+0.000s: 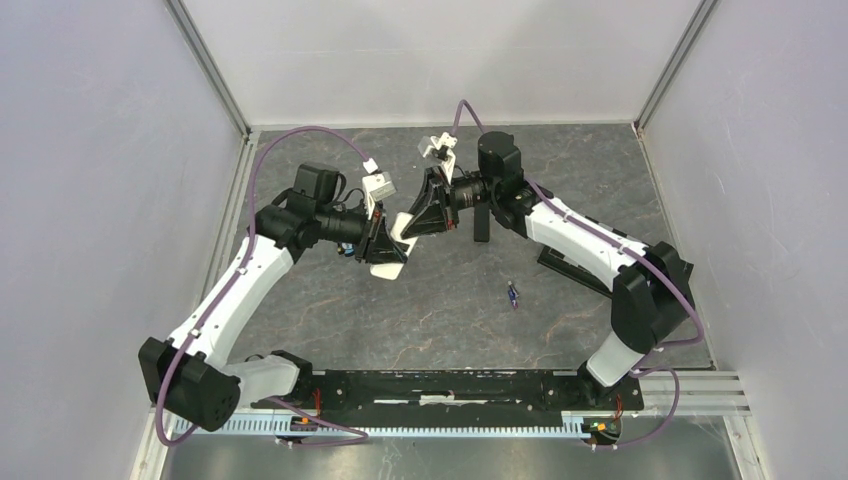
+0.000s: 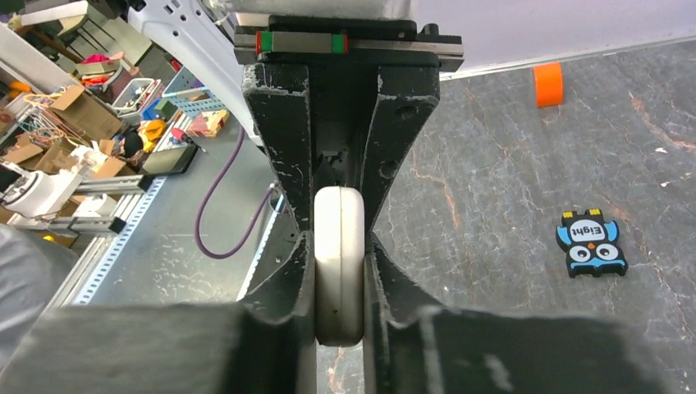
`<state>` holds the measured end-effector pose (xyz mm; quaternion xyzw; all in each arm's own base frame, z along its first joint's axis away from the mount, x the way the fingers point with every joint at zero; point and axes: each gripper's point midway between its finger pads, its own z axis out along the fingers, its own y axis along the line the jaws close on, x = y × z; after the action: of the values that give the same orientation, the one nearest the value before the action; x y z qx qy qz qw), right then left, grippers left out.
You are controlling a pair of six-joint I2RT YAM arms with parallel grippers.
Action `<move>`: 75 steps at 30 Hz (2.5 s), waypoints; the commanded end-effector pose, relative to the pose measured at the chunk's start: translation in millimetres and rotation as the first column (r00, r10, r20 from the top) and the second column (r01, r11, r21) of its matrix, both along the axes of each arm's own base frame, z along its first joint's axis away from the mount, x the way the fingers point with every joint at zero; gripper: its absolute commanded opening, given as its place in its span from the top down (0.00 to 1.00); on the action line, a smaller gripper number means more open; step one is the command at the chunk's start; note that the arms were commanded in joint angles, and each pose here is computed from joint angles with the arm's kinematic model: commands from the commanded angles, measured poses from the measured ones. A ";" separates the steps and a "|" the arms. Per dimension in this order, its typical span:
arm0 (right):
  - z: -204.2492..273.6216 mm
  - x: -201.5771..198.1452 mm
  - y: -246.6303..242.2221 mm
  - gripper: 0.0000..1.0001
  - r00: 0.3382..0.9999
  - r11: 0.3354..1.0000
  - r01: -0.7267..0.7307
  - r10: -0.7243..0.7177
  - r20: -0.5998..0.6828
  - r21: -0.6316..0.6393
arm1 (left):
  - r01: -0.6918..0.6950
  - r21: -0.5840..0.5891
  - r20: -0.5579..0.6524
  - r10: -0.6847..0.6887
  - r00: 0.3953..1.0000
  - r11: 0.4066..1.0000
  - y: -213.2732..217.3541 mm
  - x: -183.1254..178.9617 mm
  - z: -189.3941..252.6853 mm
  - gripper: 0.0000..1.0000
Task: Load the batteries into the remote control
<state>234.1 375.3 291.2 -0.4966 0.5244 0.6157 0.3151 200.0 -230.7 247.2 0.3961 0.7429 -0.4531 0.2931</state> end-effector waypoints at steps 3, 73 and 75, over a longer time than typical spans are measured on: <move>10.5 12.0 4.2 1.00 0.998 0.998 0.067 -0.067 -0.001 0.004 | -0.013 -0.035 0.147 0.018 0.989 0.999 -1.2 9.0 39.5 0.90; 33.2 110.6 -111.3 0.75 0.445 0.519 0.854 -0.693 -0.567 0.036 | -0.184 -0.724 -0.175 0.081 0.981 0.665 -13.7 -2.3 209.2 0.98; 29.4 111.4 -112.3 0.73 0.438 0.516 0.856 -0.702 -0.562 0.022 | -0.173 -0.723 -0.170 0.070 0.983 0.668 -13.8 -4.6 209.7 0.98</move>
<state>274.2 307.7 379.0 -0.0700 0.5800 0.6881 0.4304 245.3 -257.0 386.4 0.0830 0.6251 -0.6752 0.3828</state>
